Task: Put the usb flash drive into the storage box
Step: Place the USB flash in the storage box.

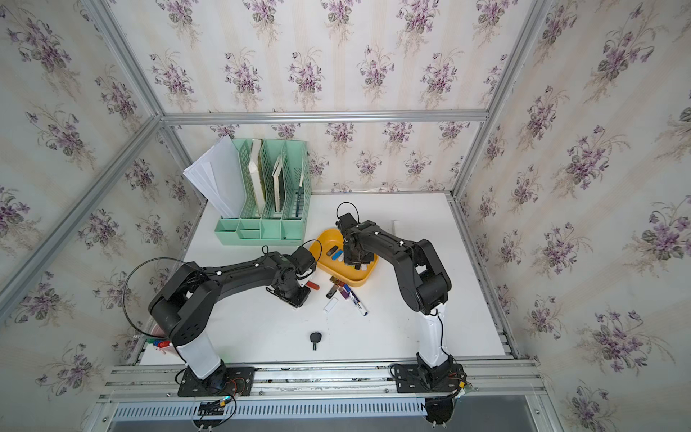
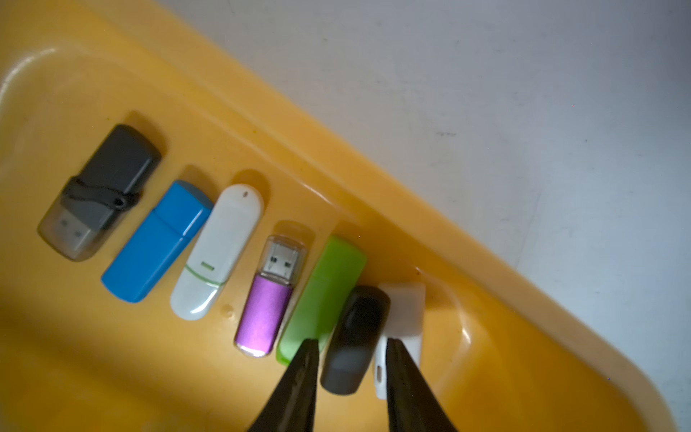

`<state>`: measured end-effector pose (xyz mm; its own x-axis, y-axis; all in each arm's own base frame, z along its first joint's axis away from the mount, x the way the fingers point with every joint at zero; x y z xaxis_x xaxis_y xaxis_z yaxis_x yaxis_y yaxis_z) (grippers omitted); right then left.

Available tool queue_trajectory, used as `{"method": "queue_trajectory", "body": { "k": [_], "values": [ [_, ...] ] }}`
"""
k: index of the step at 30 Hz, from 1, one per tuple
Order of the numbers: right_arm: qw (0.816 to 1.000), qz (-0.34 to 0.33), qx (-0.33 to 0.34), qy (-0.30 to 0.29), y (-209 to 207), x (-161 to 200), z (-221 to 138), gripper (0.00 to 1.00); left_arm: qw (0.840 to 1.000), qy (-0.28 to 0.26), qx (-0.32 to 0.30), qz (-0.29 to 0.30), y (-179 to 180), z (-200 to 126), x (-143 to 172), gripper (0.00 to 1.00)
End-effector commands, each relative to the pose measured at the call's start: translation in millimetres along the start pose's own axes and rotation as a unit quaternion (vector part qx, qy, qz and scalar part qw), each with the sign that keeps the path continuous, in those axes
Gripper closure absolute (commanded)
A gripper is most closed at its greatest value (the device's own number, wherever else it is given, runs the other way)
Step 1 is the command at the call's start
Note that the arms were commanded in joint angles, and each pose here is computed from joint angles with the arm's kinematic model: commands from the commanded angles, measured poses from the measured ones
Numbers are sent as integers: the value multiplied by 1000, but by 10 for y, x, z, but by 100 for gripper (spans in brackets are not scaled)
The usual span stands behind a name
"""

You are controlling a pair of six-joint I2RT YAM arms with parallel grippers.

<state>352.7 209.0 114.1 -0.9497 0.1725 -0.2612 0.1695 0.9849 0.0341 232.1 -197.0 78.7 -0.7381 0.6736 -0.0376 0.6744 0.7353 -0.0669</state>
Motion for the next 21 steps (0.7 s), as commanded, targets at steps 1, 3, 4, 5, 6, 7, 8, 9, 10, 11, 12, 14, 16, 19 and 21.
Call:
{"method": "queue_trajectory", "body": {
  "k": [1, 3, 4, 5, 6, 7, 8, 9, 10, 11, 12, 14, 16, 19, 21],
  "values": [
    [1000, 1, -2, -17, -19, -38, -137, 63, 999, 45, 19, -4, -14, 305, 140, 72],
    [1000, 1, -11, -25, -23, -57, -236, 62, 999, 44, 19, -4, -17, 297, 137, 73],
    [1000, 0, -15, -24, -22, -51, -266, 62, 999, 44, 20, -5, -19, 295, 138, 73],
    [1000, -1, -16, -22, -25, -47, -288, 61, 999, 44, 20, -5, -20, 295, 142, 73],
    [1000, -4, -17, -15, -30, -27, -296, 61, 999, 43, 20, -6, -18, 291, 140, 73],
    [1000, -5, -18, -10, -38, -6, -295, 60, 999, 42, 20, -6, -22, 287, 136, 73],
    [1000, -5, -20, -5, -50, 21, -291, 60, 999, 42, 21, -7, -21, 279, 136, 73],
    [1000, -6, -22, 0, -67, 54, -287, 60, 999, 42, 21, -7, -22, 276, 139, 73],
    [1000, -7, -23, 3, -80, 81, -278, 60, 999, 40, 20, -6, -23, 267, 136, 73],
    [1000, -7, -24, 9, -95, 113, -265, 59, 999, 39, 20, -7, -25, 264, 135, 74],
    [1000, -7, -23, 16, -118, 148, -252, 59, 999, 39, 19, -6, -24, 257, 138, 74],
    [999, -9, -24, 26, -140, 213, -232, 59, 999, 38, 17, -6, -22, 239, 137, 74],
    [999, -6, -24, 26, -175, 251, -245, 59, 999, 36, 12, -6, -15, 194, 129, 74],
    [1000, 2, -24, 13, -219, 263, -313, 59, 1000, 31, 1, -5, 4, 68, 105, 74],
    [1000, 6, -26, 1, -233, 238, -387, 59, 1000, 28, -5, -2, 7, -48, 64, 74]
  ]
}}
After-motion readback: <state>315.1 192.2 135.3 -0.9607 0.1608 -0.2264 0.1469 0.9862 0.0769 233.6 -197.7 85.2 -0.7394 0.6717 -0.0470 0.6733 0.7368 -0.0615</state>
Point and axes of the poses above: each gripper's point midway between its finger pads, its own z axis out along the fingers, its own y axis along the line the jaws close on, x = y × z, the point moved 8 cm from there along -z, back along the fingers, and after that the axes turned 14 degrees about z, right-handed, at the moved point
